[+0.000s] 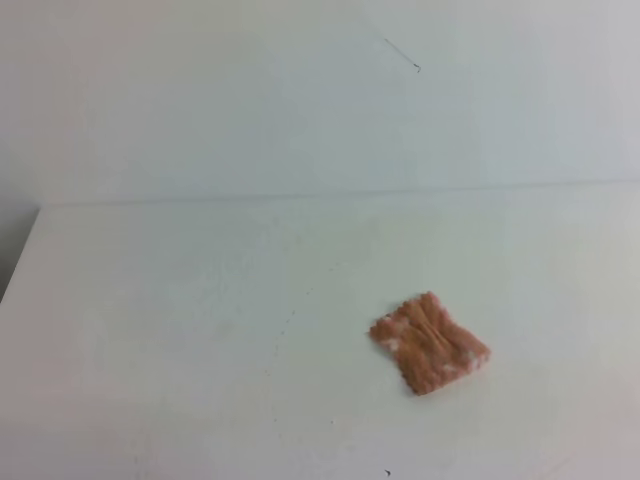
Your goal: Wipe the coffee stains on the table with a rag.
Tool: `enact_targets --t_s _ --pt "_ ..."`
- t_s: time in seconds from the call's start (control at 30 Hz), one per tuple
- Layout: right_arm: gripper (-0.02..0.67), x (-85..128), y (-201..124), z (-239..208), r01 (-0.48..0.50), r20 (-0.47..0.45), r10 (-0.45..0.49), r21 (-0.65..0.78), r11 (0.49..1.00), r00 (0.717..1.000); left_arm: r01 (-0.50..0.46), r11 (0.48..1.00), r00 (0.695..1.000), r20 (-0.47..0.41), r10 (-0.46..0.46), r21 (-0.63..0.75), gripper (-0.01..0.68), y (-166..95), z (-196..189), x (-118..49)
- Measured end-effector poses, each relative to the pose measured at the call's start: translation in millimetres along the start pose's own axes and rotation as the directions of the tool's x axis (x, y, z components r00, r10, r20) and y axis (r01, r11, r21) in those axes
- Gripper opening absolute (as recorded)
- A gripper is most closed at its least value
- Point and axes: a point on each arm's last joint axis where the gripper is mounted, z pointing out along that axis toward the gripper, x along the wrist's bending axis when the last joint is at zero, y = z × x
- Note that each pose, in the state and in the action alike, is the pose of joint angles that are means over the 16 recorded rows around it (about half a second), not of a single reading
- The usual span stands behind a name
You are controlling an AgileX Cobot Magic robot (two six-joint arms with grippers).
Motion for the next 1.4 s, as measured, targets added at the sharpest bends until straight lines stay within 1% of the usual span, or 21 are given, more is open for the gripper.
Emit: enact_targets --t_s 0.13,0.3,0.43,0.57,0.77,0.93,1.07,1.4 --pt "-0.001 -6.8 -1.1 -10.2 -0.037 0.088 0.044 -0.086 0.996 0.995 0.000 1.000 1.000 0.000 0.000 0.000 -0.003 0.0 0.0 0.0" --pt "-0.003 -11.4 -9.7 -15.4 -0.062 0.178 0.095 -0.183 0.981 0.979 0.000 1.000 1.000 0.000 0.000 0.000 -0.003 0.0 0.0 0.0" --pt "-0.003 -11.8 -24.5 -11.2 -0.062 0.217 0.116 -0.242 0.968 0.969 0.000 1.000 1.000 0.000 0.000 0.000 -0.003 0.0 0.0 0.0" --pt "-0.004 -10.4 -46.4 -1.4 -0.056 0.232 0.123 -0.277 0.959 0.965 0.000 1.000 1.000 0.000 0.000 0.000 -0.003 0.0 0.0 0.0" --pt "-0.003 -7.6 -78.6 12.5 -0.053 0.244 0.125 -0.282 0.958 0.962 0.000 1.000 1.000 0.000 0.000 -0.001 -0.003 0.0 0.0 0.0" --pt "-0.003 -7.1 -95.9 19.3 -0.062 0.266 0.132 -0.255 0.965 0.955 -0.001 1.000 1.000 0.000 0.001 -0.001 -0.003 0.1 0.0 0.0" --pt "-0.003 -8.3 -101.1 20.2 -0.057 0.300 0.127 -0.231 0.971 0.945 -0.001 1.000 1.000 0.000 0.001 -0.002 -0.003 0.2 0.0 0.0" --pt "-0.004 -13.1 -102.4 18.5 -0.019 0.398 0.100 -0.201 0.979 0.912 -0.002 1.000 1.000 0.000 0.002 -0.002 -0.003 0.2 0.0 0.0"
